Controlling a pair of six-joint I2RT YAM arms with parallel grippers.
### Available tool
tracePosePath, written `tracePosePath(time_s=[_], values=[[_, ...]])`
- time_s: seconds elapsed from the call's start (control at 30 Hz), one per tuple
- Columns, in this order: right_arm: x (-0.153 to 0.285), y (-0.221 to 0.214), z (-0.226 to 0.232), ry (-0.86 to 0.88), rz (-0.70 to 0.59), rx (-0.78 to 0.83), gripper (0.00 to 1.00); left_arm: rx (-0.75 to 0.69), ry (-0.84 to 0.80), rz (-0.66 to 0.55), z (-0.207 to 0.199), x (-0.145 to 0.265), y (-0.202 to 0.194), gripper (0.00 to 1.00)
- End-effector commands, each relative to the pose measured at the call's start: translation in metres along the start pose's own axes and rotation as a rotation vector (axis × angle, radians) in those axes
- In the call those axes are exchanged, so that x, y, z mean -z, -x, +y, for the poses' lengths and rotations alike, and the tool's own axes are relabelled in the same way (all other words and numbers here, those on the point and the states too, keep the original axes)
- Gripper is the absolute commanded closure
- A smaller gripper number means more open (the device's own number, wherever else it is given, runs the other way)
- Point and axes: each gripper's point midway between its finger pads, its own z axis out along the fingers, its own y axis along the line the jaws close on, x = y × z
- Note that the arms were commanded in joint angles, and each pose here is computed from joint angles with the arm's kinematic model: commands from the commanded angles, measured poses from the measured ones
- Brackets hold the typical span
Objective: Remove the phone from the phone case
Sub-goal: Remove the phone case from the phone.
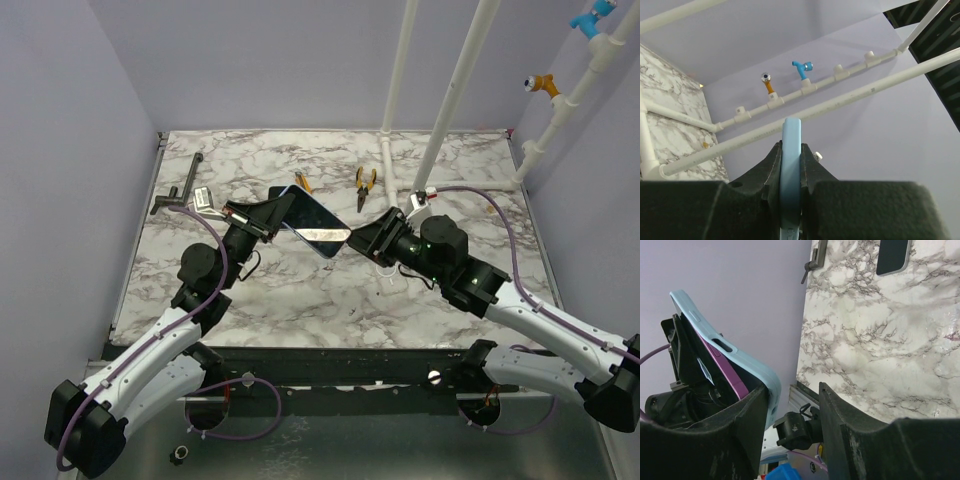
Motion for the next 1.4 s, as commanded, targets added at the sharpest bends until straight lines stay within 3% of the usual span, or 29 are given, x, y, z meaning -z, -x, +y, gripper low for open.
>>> tracePosePath(time_s=[0.0, 0.57, 0.8, 1.03, 1.37], values=[[0.005, 0.0, -0.004, 0.003, -0.004, 0.044, 0.51, 0.082, -0.156, 0.037, -0.043, 0.009, -0.004, 1.0], [0.023, -0.005, 0.019, 0.214, -0.011, 0.073, 0.39, 0.147, -0.082, 0.09, -0.02, -0.001, -0.017, 1.0], [0.045, 0.001, 0.007, 0.128, -0.024, 0.159, 0.38, 0.121, -0.044, 0.048, -0.012, 0.002, -0.01, 1.0], [0.069, 0.005, 0.019, 0.18, -0.04, 0.21, 0.38, 0.108, -0.041, 0.043, -0.015, 0.0, -0.008, 1.0], [0.059, 0.001, 0.022, 0.204, -0.026, 0.161, 0.41, 0.141, -0.036, 0.061, -0.015, -0.003, -0.011, 1.0]])
